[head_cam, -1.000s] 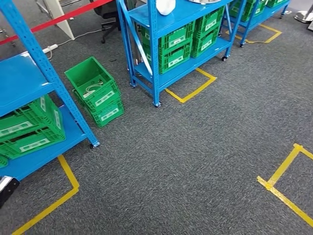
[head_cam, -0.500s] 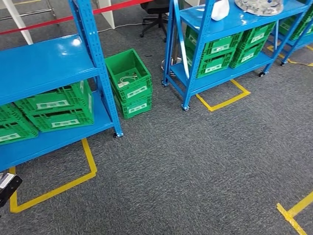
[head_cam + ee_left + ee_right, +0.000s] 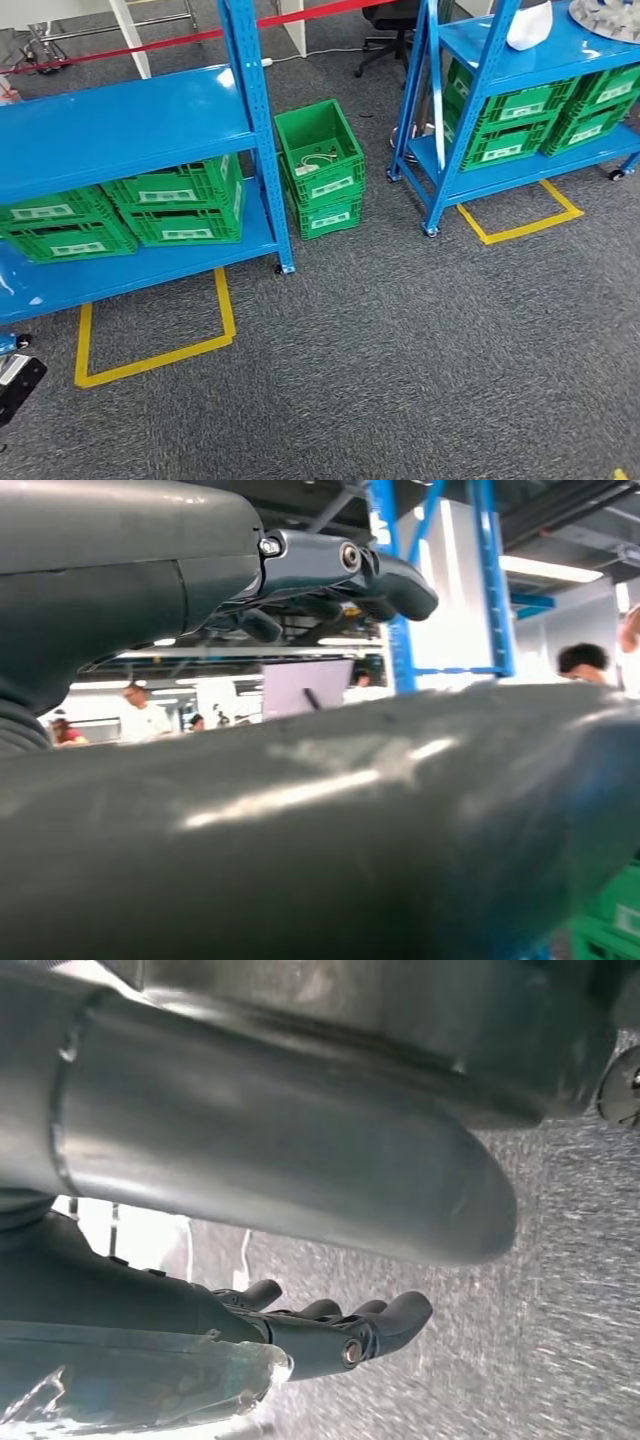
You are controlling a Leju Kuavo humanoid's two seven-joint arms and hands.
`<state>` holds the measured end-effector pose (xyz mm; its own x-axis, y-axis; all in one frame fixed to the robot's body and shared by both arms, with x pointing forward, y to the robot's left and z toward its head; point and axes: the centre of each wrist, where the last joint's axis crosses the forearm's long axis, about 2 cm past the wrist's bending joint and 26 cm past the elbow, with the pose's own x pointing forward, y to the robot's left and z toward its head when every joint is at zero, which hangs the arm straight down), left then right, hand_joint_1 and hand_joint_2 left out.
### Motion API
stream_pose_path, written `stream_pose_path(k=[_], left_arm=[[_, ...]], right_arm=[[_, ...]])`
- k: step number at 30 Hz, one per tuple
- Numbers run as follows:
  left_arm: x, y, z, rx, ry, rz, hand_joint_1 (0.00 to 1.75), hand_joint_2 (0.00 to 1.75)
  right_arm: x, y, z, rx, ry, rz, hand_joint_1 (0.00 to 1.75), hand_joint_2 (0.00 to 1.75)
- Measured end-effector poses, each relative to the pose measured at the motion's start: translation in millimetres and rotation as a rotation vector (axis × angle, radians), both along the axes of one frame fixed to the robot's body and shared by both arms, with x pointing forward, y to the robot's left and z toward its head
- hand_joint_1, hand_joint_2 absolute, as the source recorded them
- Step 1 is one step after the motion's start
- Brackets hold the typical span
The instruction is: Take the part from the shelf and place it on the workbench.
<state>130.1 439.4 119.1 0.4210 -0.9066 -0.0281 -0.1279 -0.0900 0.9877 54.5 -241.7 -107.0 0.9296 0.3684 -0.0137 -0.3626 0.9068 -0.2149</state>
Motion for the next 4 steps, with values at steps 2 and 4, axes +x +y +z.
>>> stream_pose_path(k=[2, 4], left_arm=[[-0.3, -2.3, 1.0, -0.003, 0.001, -0.005, 0.00, 0.00], [-0.8, -3.4, 1.2, -0.004, 0.003, -0.008, 0.00, 0.00]], right_arm=[[-2.0, -0.1, -0.3, 0.000, 0.003, -0.002, 0.00, 0.00], [-2.6, -0.1, -0.4, 0.000, 0.005, -0.003, 0.00, 0.00]])
